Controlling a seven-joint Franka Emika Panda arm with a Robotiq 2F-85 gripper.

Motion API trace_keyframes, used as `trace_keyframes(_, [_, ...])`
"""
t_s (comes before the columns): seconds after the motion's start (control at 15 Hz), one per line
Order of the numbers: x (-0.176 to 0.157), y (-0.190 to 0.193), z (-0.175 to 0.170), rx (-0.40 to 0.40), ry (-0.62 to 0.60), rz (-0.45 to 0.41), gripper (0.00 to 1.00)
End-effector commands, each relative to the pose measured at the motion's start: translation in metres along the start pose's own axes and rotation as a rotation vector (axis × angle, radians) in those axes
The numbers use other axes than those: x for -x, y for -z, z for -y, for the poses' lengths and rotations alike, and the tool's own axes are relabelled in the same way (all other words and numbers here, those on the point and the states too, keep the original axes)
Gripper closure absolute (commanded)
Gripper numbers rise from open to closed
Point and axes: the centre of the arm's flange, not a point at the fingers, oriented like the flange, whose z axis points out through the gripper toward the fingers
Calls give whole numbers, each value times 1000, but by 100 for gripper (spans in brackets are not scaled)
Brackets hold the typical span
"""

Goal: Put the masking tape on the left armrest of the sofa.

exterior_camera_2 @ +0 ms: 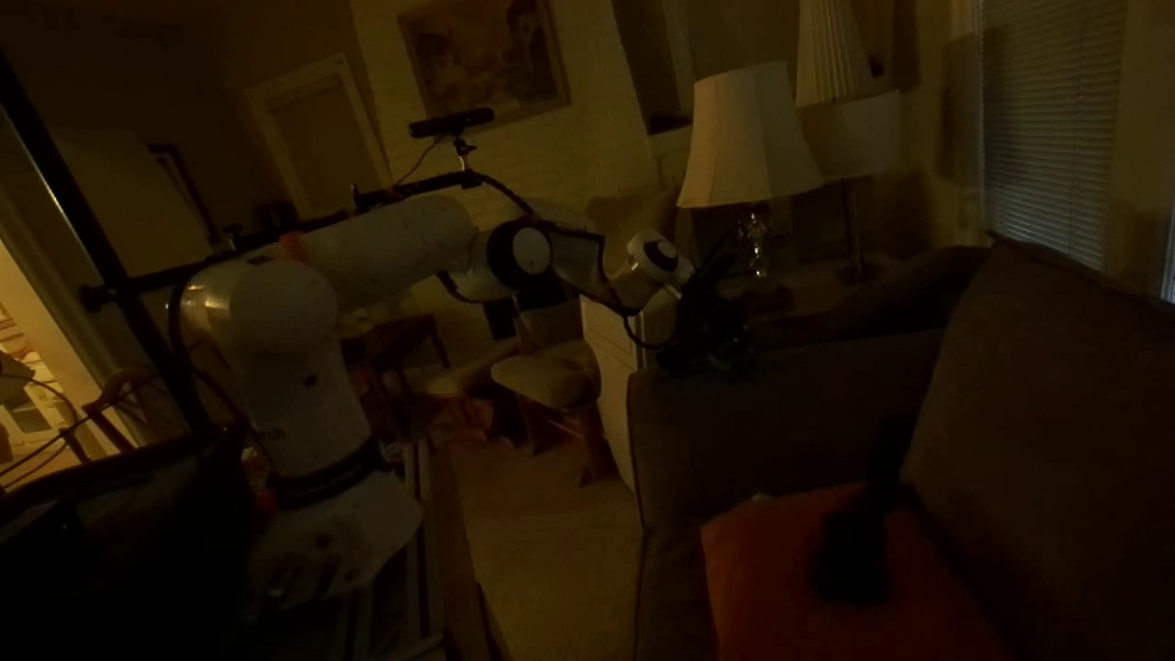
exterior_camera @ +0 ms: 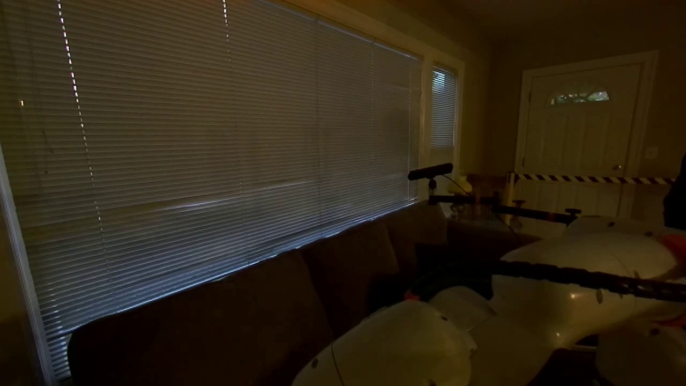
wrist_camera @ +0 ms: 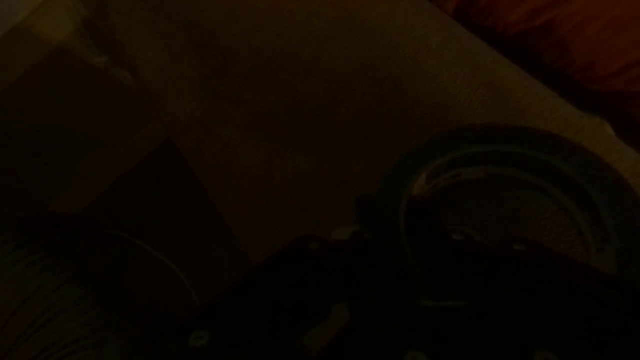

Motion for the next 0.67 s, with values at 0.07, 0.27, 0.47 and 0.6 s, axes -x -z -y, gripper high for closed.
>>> trace_keyframes(0.07, [-37,-41,-51,-8,41,-2,89])
trace_keyframes(0.27, [-37,-42,-50,-15,48,-2,51])
trace_keyframes(0.47, [-36,-42,-51,-15,49,-3,29])
trace_keyframes(0.6, [-35,-39,-53,-13,43,-2,13])
